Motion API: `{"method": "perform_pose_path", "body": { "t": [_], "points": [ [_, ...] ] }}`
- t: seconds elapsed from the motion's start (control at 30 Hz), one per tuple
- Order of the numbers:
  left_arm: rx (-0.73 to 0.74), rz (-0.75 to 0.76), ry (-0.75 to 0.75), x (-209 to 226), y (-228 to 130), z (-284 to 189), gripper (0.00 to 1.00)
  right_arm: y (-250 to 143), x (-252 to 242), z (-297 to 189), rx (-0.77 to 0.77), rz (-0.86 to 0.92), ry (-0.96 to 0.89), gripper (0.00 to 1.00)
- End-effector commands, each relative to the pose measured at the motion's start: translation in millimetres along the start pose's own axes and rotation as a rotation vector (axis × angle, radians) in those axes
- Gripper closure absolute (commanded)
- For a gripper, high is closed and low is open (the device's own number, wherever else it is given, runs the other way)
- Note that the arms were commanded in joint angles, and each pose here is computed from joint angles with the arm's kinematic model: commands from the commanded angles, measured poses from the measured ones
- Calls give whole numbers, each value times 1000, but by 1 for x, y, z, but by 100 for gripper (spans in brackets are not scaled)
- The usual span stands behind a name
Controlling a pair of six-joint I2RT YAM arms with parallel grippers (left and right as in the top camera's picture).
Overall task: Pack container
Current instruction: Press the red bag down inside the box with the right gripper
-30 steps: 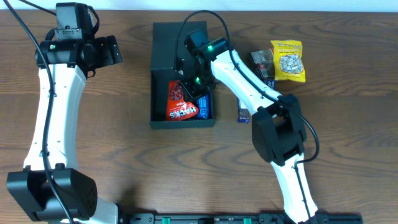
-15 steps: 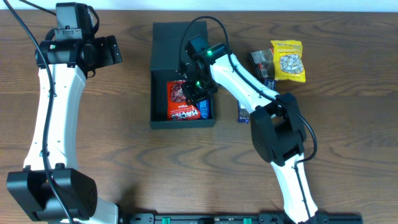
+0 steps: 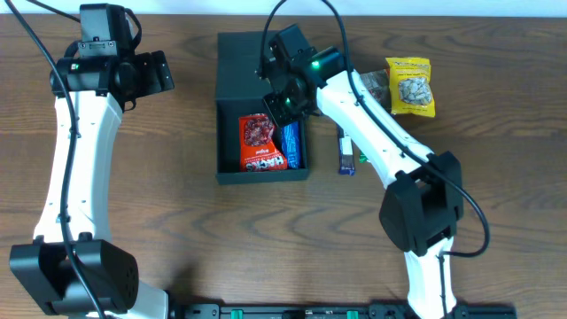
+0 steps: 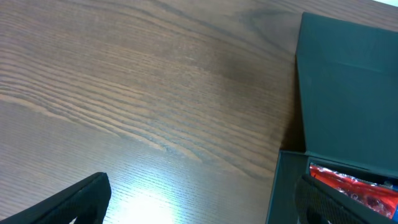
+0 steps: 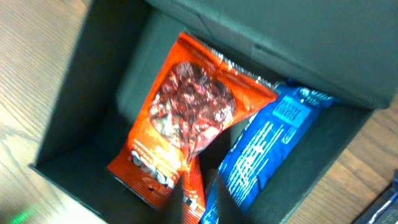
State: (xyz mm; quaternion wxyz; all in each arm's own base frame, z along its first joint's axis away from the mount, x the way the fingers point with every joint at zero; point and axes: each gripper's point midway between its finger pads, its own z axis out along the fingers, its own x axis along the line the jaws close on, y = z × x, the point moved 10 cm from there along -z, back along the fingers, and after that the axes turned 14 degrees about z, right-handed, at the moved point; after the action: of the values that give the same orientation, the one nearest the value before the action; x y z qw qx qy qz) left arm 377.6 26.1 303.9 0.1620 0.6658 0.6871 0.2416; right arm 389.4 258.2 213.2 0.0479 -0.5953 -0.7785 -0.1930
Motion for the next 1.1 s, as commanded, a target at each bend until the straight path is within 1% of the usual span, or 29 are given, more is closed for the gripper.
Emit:
{"method": "perform_pose_path", "body": {
  "t": [0.0,0.1,0.3,0.43,0.6,0.87,1.07],
  "points": [
    [6,6,3,2,-1,1,5,0,-1,7,11,-3,-12,99],
    [7,7,3,2,-1,1,5,-4,2,24,65,-38,35,99],
    [7,7,3,2,-1,1,4,-12,-7,67,167,-19,4,99],
    [7,7,3,2,-1,1,5,-18,-13,88,219,-6,-19,99],
    [7,7,3,2,-1,1,5,-16,-17,87,202,3,-61,99],
    [7,7,3,2,-1,1,5,-10,-11,63,146,-5,-44,99],
    [7,7,3,2,-1,1,5,-10,-10,62,146,-6,-43,99]
  ]
}}
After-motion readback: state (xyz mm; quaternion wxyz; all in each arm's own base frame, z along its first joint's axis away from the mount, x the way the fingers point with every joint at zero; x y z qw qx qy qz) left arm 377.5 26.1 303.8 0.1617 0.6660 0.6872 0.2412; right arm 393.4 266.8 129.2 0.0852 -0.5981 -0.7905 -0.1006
